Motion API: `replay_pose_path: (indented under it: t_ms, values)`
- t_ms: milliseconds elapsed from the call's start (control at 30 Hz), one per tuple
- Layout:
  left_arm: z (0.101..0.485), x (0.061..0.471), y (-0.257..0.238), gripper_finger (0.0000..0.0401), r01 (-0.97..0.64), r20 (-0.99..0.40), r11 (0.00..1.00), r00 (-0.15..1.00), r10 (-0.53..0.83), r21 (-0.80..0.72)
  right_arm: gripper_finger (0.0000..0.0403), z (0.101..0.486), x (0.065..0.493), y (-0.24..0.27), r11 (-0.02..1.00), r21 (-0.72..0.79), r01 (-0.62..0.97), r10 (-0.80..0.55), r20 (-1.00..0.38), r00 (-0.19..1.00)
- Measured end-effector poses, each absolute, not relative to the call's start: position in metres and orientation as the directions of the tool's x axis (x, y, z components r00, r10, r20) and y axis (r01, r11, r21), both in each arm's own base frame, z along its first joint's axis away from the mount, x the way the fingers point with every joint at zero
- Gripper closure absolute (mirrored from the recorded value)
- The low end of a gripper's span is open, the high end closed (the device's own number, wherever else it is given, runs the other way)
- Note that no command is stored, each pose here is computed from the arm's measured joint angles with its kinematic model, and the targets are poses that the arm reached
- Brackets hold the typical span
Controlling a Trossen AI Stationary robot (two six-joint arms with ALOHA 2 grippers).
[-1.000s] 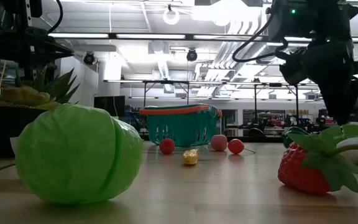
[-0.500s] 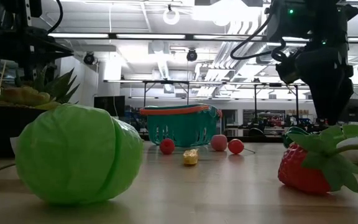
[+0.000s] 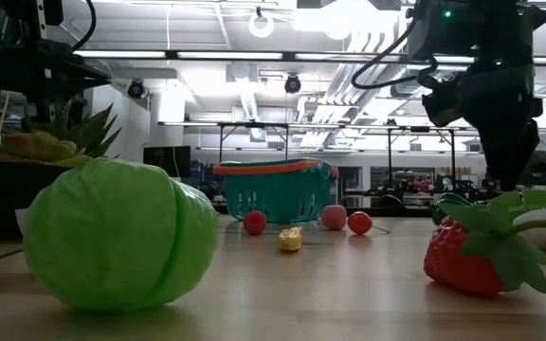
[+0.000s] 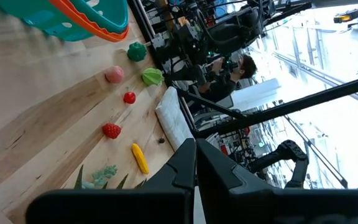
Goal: Pick and placing Produce into tupperware
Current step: Put the green star fruit in the green basket
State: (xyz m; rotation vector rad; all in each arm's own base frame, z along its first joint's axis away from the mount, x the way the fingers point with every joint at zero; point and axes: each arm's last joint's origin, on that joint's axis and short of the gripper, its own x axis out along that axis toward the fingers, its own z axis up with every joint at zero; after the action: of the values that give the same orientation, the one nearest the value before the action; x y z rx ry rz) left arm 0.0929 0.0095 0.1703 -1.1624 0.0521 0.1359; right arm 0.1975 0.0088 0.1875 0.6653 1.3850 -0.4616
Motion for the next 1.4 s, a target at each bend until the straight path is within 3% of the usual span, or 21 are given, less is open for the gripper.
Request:
replay_pose_path:
  t_ms: [567, 1067, 1400]
  values:
    - [0.17, 0.093, 0.009, 0.0398, -0.134, -0.111, 0.39, 0.991, 0.08, -0.911, 0.0039, 0.169, 0.193, 0.01, 0.724, 0.19, 0.663, 0.123, -0.981, 0.147]
    - [0.17, 0.093, 0.009, 0.0398, -0.133, -0.112, 0.387, 0.991, 0.077, -0.912, 0.004, 0.138, 0.206, 0.011, 0.739, 0.122, 0.662, 0.147, -0.989, 0.018]
    - [0.17, 0.093, 0.009, 0.0398, -0.133, -0.112, 0.388, 0.991, 0.076, -0.912, 0.0098, 0.139, 0.207, 0.011, 0.74, 0.122, 0.662, 0.144, -0.989, 0.022]
